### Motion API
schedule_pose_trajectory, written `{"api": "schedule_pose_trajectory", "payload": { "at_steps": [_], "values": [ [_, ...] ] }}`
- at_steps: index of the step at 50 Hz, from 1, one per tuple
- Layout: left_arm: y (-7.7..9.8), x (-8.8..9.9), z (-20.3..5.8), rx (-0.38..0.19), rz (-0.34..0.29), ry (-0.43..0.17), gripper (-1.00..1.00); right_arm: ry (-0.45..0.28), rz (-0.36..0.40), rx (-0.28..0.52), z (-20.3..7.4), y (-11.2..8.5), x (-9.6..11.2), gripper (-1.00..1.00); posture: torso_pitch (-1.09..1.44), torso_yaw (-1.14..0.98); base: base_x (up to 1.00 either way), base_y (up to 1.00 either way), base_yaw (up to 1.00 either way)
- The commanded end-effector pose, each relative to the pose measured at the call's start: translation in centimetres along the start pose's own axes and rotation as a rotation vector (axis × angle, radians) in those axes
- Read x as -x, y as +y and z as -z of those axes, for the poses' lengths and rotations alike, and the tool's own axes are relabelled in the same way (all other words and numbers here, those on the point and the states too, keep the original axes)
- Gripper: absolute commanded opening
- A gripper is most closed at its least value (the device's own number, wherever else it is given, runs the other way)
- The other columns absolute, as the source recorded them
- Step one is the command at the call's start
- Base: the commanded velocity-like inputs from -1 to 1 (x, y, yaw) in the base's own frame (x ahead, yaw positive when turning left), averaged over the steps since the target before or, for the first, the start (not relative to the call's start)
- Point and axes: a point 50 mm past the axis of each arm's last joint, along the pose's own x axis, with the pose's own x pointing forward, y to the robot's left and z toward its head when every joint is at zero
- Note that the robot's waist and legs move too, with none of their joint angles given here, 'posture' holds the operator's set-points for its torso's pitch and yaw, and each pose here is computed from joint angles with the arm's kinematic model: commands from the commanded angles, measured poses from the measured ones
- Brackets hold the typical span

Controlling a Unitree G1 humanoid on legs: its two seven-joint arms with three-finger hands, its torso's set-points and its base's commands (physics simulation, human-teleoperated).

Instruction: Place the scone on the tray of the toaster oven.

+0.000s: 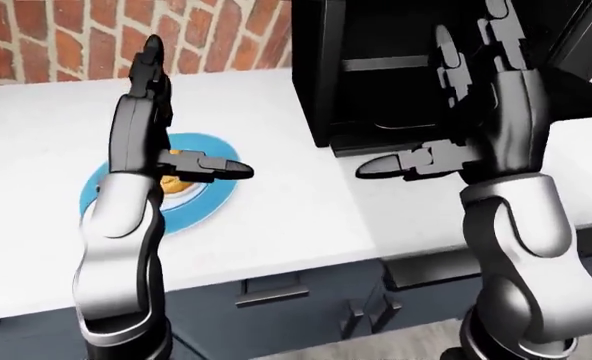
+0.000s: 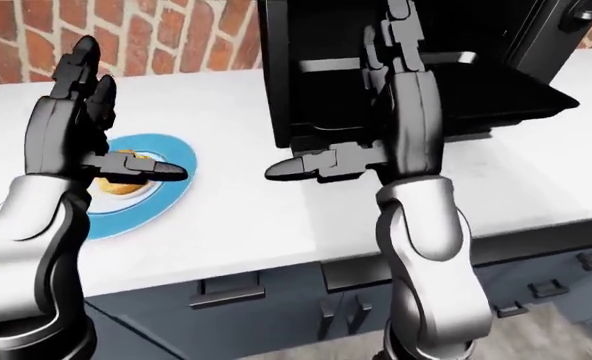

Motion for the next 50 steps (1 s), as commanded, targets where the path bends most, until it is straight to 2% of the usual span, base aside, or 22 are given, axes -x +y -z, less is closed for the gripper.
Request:
{"api": "schedule_pose_trajectory", "payload": {
  "at_steps": [1, 13, 14, 15, 17, 19, 25, 33, 36, 39, 42, 46, 50],
  "values": [
    [0.0, 0.1, -1.9, -0.007, 0.000, -0.095, 1.00, -0.086, 0.024, 0.008, -1.5, -0.4, 0.1, 1.00, 0.00, 0.00, 0.00, 0.00, 0.00],
    [-0.1, -0.2, -1.8, -0.011, 0.006, -0.089, 1.00, -0.097, 0.040, -0.002, -1.5, -0.6, 0.1, 1.00, 0.00, 0.00, 0.00, 0.11, 0.00],
    [0.0, -0.3, -2.0, 0.030, -0.001, -0.091, 1.00, -0.099, 0.044, -0.009, -1.5, -0.7, 0.2, 1.00, 0.00, 0.00, 0.00, 0.00, 0.00],
    [0.0, -0.4, -2.2, 0.040, 0.006, -0.093, 1.00, -0.098, 0.046, -0.011, -1.6, -0.7, 0.3, 1.00, 0.00, 0.00, 0.00, 0.00, 0.00],
    [-0.1, -0.6, -2.4, 0.028, 0.016, -0.088, 1.00, -0.100, 0.054, -0.011, -1.5, -0.9, 0.5, 1.00, 0.00, 0.00, 0.00, 0.00, 0.00],
    [-0.1, -0.8, -2.0, -0.009, 0.023, -0.065, 1.00, -0.100, 0.057, -0.010, -1.5, -1.0, 0.7, 1.00, 0.00, 0.00, 0.00, 0.00, 0.00],
    [0.3, -1.0, -2.5, -0.081, 0.032, -0.050, 1.00, -0.115, 0.074, -0.002, -2.1, -1.5, 1.1, 1.00, 0.00, 0.00, 0.00, 0.00, 0.00],
    [0.9, -1.1, -1.5, -0.133, 0.025, 0.015, 1.00, -0.130, 0.098, 0.007, -2.7, -2.1, 1.7, 1.00, 0.00, 0.00, 0.00, 0.00, 0.00],
    [1.1, -1.3, -0.8, -0.162, 0.018, 0.062, 1.00, -0.133, 0.110, 0.011, -2.8, -2.4, 2.0, 1.00, 0.00, 0.00, 0.00, 0.00, 0.00],
    [1.5, -1.4, -0.1, -0.219, -0.003, 0.126, 1.00, -0.132, 0.128, 0.015, -2.8, -2.9, 2.4, 1.00, 0.00, 0.00, 0.00, 0.00, 0.00],
    [2.0, -1.1, 0.0, -0.263, -0.019, 0.160, 1.00, -0.130, 0.133, 0.017, -2.6, -3.1, 2.4, 1.00, 0.00, 0.00, 0.00, 0.00, 0.00],
    [3.3, -0.5, -0.5, -0.291, -0.056, 0.187, 1.00, -0.129, 0.139, 0.017, -2.5, -3.2, 2.4, 1.00, 0.00, 0.00, 0.00, 0.00, 0.00],
    [4.5, -0.1, -0.9, -0.295, -0.082, 0.208, 1.00, -0.126, 0.141, 0.015, -2.2, -3.2, 2.5, 1.00, 0.00, 0.00, 0.00, 0.00, 0.00]
  ]
}}
